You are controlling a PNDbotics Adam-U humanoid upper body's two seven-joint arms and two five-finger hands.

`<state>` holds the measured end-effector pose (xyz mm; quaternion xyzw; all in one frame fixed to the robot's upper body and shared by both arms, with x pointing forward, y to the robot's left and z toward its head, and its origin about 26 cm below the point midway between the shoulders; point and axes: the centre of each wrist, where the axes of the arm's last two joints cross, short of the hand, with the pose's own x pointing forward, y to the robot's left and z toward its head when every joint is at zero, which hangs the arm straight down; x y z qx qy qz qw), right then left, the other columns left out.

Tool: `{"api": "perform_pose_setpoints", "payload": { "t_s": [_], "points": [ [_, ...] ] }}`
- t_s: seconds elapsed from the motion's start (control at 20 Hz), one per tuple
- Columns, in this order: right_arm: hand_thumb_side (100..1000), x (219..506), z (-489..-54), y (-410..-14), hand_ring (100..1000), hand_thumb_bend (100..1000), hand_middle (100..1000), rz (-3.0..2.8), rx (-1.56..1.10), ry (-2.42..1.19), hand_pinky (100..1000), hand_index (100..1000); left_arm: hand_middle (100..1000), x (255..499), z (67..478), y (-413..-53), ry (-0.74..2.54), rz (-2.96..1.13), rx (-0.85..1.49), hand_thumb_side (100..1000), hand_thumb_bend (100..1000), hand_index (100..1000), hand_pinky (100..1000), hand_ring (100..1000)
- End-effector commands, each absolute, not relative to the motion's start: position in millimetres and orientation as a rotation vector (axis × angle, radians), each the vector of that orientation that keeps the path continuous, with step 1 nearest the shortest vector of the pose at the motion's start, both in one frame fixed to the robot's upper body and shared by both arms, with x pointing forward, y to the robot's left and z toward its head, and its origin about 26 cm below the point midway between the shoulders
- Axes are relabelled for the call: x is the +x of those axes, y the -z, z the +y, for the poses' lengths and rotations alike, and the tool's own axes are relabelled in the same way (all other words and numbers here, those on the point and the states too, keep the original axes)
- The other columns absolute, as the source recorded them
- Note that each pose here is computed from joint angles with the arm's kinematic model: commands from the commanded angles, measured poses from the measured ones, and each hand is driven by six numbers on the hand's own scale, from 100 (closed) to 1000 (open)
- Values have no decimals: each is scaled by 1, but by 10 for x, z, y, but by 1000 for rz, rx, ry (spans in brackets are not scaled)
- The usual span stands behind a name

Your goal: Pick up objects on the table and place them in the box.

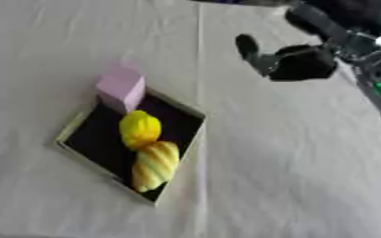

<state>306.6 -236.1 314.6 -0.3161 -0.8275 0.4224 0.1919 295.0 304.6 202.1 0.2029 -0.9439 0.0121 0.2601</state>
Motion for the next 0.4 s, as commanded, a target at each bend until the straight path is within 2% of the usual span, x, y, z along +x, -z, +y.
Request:
{"api": "perform_pose_setpoints", "payload": {
  "t_s": [0.05,0.2,0.4],
  "points": [
    [102,2976,-2626,-3333,766,100,735,-2476,-877,-981,862,850,791,2922,3083,-2134,-12,-2598,585,409,163,861,823,817],
    [168,2948,-2829,-3323,753,100,719,-2518,-849,-816,862,838,790,2923,3094,-2154,-6,-2609,602,401,169,861,824,817],
    [323,2927,-2999,-3240,741,100,706,-2540,-808,-639,860,829,789,2924,3098,-2170,-1,-2622,621,395,173,861,823,816]
  ]
}}
